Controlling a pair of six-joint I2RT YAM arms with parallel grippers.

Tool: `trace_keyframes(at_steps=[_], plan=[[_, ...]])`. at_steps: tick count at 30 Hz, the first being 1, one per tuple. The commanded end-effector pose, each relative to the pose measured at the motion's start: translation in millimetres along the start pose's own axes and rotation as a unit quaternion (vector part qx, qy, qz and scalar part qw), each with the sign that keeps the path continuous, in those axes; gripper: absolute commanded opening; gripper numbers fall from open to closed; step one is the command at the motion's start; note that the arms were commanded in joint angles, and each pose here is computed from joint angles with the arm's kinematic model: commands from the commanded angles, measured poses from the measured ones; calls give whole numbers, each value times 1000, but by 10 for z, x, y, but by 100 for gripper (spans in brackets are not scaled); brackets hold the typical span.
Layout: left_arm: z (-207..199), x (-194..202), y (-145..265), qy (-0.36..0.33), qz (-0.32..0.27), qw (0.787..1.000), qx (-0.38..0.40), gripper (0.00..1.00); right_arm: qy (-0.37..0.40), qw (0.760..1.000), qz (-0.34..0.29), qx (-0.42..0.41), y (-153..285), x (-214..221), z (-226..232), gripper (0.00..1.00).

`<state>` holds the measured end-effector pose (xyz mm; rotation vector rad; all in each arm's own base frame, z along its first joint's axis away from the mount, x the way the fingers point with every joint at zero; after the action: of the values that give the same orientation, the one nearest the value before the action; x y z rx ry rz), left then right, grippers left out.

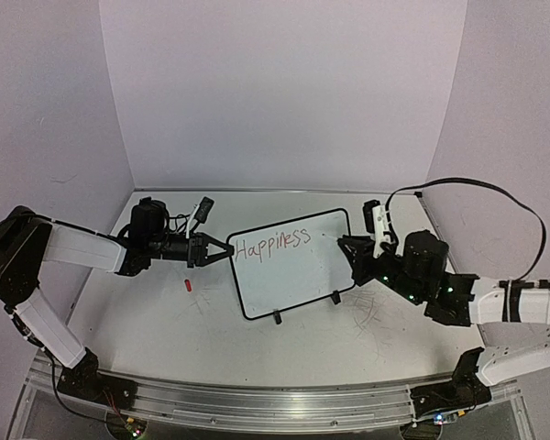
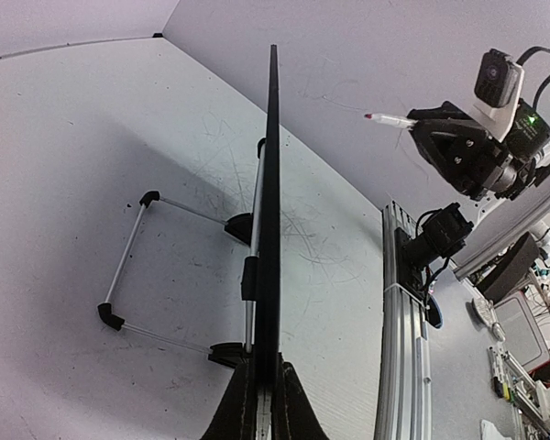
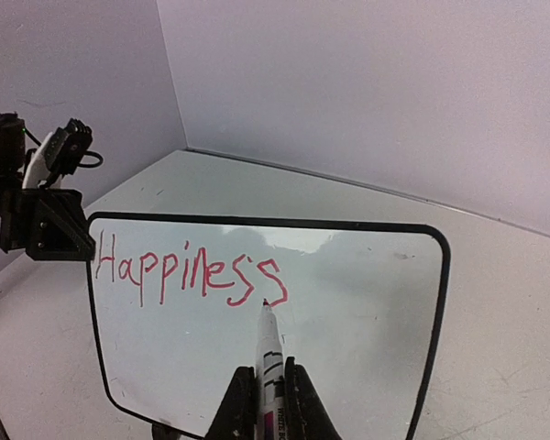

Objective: Write a sentence on the whiteboard

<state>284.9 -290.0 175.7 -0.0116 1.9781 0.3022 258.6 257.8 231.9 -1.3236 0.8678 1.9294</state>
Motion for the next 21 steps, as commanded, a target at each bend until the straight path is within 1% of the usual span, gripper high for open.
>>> trace_keyframes(at_steps=[1, 8, 10, 11, 13, 21], plan=[[-48, -77, -23, -7, 2, 1000, 14, 0, 45, 999, -3, -26, 81, -77, 62, 0], [-19, -66, -10, -4, 2, 1000, -1, 0, 77, 995, 36, -56, -145, -92, 259, 0], [0, -54, -18, 0, 4, 1000, -3, 0, 80, 994, 43, -64, -209, -91, 309, 3], [3, -55, -20, 1, 4, 1000, -4, 0, 81, 993, 47, -65, -237, -77, 326, 3], [11, -60, -20, 0, 4, 1000, -6, 0, 86, 992, 57, -69, -275, -12, 397, 0], [51, -31, -39, 2, 9, 1000, -12, 0, 118, 985, 85, -93, -423, 266, 830, 0]])
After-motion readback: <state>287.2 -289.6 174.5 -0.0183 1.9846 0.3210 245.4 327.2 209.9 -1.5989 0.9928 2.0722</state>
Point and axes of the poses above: each gripper's point midway between its finger pads, its own y axis back along the fingers, its own z axis along the line the jaws close on, x = y × z, the point moved 2 cm from there along y, back along the fingers, and after that the axes turned 10 degrees about -y, right-handed, at the moved point
